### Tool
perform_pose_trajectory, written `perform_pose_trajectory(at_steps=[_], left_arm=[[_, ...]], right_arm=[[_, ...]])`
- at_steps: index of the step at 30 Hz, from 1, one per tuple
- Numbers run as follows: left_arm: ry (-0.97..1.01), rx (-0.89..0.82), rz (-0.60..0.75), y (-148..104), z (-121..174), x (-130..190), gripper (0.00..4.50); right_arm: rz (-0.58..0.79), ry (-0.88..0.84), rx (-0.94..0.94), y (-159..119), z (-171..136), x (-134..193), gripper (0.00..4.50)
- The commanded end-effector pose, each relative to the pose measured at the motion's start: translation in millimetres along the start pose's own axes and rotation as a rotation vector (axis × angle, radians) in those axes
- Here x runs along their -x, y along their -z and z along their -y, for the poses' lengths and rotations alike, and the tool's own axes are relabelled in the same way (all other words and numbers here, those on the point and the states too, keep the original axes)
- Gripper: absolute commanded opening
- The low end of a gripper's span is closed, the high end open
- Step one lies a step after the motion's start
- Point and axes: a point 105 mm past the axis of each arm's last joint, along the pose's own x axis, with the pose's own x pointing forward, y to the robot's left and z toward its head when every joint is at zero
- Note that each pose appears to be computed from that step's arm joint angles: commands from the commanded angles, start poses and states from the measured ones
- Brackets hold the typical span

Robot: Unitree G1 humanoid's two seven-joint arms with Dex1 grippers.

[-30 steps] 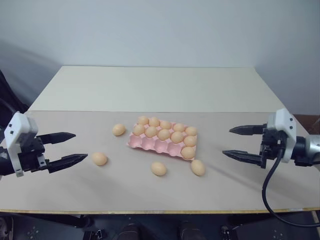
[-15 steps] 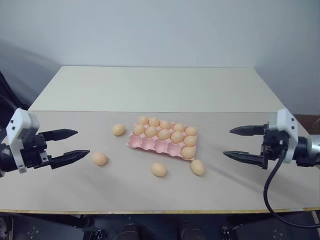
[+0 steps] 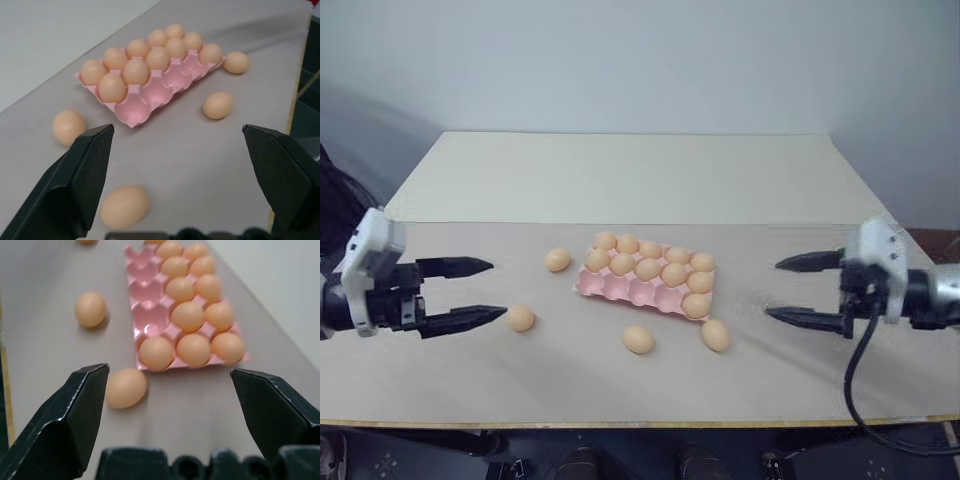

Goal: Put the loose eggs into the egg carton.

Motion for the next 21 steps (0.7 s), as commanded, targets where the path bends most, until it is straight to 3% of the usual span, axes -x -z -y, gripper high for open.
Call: perform_pose_trajectory(at_steps=[1, 10, 21], left_arm=[[0.045, -0.048, 0.000, -9, 4, -3, 4.48], [0.126, -0.043, -0.010, -7, 12, -13, 4.48], [0.115, -0.046, -0.008, -8, 10, -12, 4.48]], right_arm=[[-0.052, -0.012, 0.062, 3, -9, -18, 4.50], [-0.144, 0.031, 0.004, 26, -16, -58, 4.50], [-0.195, 0.071, -0.059, 35, -16, -80, 4.50]])
